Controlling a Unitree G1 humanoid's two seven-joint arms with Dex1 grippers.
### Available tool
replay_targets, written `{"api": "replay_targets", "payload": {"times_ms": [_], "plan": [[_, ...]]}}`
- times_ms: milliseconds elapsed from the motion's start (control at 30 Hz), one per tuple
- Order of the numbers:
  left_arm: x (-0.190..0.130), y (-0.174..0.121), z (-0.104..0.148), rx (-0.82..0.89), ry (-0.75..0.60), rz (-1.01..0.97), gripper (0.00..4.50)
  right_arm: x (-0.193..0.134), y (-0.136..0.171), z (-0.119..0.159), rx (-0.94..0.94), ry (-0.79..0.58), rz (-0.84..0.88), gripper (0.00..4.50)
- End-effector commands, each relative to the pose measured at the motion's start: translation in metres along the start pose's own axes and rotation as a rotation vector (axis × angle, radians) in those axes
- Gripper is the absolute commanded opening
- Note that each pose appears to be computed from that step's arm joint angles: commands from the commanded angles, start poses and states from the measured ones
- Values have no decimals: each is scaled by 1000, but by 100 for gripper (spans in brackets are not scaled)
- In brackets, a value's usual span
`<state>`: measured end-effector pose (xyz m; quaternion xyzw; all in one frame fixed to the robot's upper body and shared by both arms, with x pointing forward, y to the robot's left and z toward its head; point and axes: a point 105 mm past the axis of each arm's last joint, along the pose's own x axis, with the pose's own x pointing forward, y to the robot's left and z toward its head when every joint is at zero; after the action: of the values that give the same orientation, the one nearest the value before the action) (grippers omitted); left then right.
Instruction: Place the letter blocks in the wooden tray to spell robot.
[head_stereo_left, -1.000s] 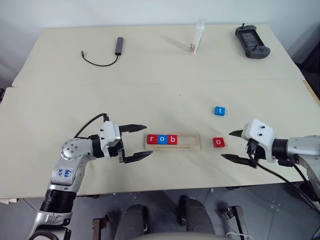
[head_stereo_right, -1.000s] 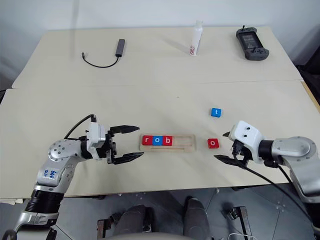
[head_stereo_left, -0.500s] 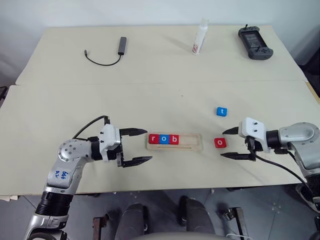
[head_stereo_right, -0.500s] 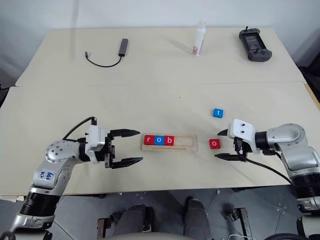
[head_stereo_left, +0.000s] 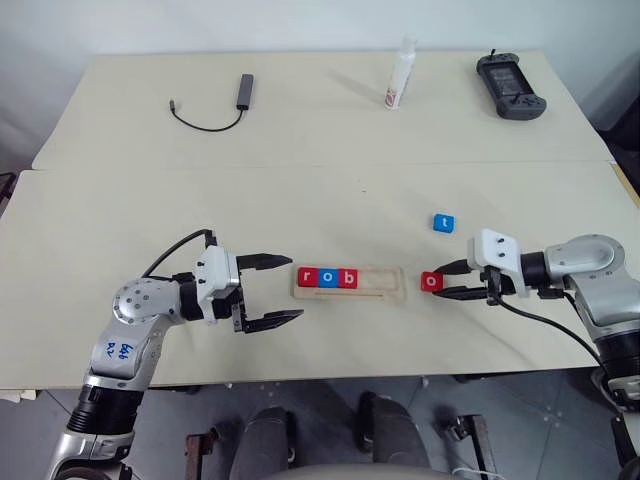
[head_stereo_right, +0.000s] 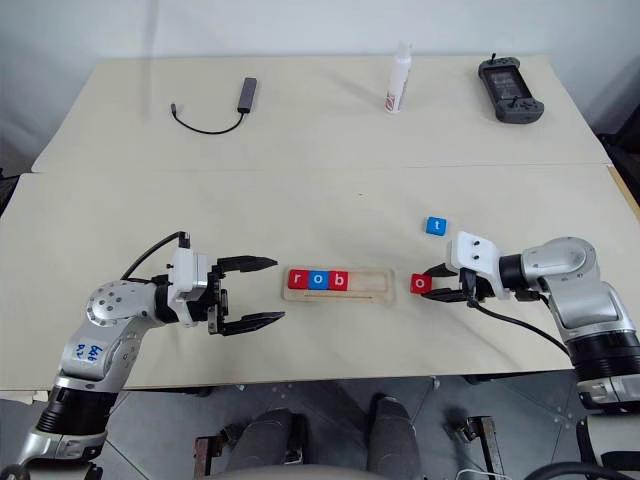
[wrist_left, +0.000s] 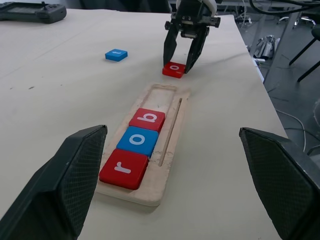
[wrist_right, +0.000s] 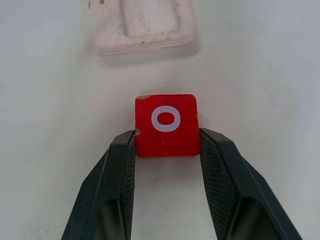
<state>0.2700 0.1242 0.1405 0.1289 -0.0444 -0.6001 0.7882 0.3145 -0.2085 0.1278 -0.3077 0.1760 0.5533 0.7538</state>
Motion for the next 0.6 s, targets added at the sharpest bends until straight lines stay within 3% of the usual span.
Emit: {"api": "replay_targets", "payload": {"times_ms": [33, 267, 600], "plan": [[-4, 0, 8, 38, -16, 22, 450, 6, 0, 49, -40, -101, 47, 146], [-4, -2, 7, 34, -15, 42, 450, 38, -1, 72, -57, -84, 64, 146], [-8, -4, 6, 32, -9, 78, 450, 58, 5, 65, -57, -29, 97, 146]]}}
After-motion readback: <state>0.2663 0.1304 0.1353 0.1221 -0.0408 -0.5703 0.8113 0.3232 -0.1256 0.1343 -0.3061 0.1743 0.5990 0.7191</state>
